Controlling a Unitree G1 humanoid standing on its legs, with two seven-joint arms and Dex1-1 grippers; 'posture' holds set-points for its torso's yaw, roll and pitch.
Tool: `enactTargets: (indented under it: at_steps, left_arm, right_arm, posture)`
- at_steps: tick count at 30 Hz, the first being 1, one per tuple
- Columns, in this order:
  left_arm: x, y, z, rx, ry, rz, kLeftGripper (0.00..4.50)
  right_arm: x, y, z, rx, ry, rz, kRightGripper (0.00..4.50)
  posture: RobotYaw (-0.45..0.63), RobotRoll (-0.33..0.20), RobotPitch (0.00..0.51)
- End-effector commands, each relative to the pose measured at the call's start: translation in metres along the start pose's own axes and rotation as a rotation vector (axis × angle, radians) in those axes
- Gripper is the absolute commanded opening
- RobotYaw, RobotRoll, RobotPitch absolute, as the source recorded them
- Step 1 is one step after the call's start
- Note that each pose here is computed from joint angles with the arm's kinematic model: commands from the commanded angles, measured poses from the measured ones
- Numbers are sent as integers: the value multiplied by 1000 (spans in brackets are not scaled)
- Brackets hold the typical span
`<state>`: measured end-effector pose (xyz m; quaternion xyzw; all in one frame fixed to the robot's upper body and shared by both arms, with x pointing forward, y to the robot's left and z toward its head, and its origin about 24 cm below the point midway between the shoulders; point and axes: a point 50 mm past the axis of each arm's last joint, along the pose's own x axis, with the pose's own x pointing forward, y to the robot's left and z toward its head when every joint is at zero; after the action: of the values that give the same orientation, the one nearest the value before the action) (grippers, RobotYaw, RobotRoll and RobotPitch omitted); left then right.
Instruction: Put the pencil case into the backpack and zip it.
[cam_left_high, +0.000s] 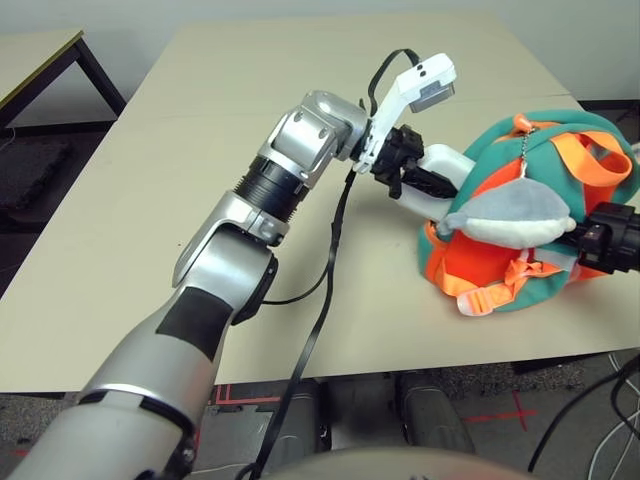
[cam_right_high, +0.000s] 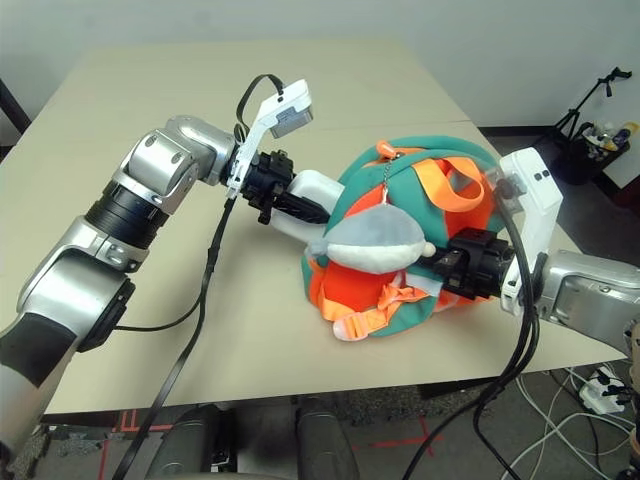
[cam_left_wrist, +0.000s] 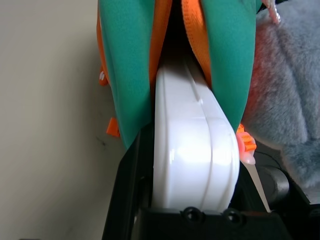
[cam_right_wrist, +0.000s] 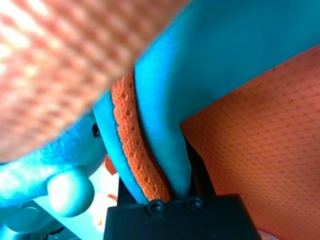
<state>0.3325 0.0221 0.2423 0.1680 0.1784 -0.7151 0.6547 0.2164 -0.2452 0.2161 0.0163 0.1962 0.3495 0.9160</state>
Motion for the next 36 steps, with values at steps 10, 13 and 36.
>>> enactTargets:
  at_steps: [10, 13, 36]
  left_arm:
    - [-54, -24, 10, -87, -123, -60, 4186]
    - [-56, -19, 6, -93, -129, -23, 3307]
    - [-65, 2, 9, 32, -119, 184, 0]
  right_arm:
    - [5, -6, -4, 2, -13, -26, 142]
    - [7, -7, -3, -2, -15, -21, 142]
    - [12, -8, 5, -26, -28, -14, 142]
  posture:
    - [-54, 0, 79]
    - [-50, 0, 79]
    - [-53, 0, 52]
